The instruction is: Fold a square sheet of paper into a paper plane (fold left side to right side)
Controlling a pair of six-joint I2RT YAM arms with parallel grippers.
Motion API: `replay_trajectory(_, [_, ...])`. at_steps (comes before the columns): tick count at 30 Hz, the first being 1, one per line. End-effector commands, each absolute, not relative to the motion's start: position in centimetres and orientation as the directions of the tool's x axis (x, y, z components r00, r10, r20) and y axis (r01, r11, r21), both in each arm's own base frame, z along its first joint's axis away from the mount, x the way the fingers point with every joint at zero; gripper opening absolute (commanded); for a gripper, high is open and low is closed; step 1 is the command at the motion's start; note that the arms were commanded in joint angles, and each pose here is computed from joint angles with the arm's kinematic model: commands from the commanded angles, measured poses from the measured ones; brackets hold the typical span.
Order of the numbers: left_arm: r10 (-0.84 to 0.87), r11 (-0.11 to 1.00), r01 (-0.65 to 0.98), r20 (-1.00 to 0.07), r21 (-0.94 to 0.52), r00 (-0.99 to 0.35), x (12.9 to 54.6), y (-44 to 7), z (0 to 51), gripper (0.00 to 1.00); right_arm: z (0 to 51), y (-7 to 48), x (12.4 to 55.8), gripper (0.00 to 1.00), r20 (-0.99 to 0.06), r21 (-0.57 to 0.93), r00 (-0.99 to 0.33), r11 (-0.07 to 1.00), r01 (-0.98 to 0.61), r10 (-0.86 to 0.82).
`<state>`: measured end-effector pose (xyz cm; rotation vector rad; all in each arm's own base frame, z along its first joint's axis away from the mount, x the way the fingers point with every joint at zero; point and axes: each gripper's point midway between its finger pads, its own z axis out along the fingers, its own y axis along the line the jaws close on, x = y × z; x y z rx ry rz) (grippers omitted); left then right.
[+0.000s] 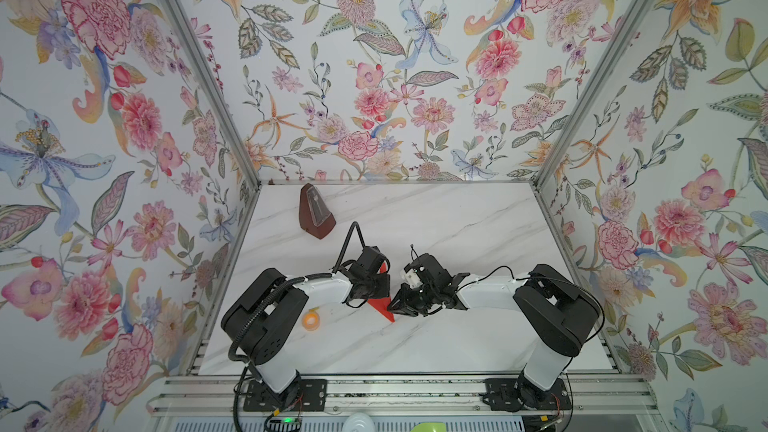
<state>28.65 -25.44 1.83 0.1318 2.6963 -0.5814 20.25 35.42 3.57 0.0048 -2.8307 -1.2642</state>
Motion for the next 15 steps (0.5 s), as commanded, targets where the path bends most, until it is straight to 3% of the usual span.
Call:
replay_trajectory(1, [0.012,0.934,0.121,-0.312,-0.335,-0.95,27.2,-23.6,-0.2,0.0,2.2,35.2,19.7,0.19,0.067,0.734,-0.998,0.678,0.036,-0.019])
replay_trajectory(12, [-0.001,0.93,0.118,-0.323,-0.349,-0.946,27.7,-23.8,0.5,0.0,0.5,34.6,18.9,0.2,0.103,0.726,-0.995,0.684,0.068,-0.01])
replay_trajectory(15, [-0.006,0.928,0.12,-0.333,-0.354,-0.943,28.0,-23.9,0.9,0.0,0.4,34.4,18.8,0.15,0.107,0.723,-0.994,0.688,0.071,-0.01])
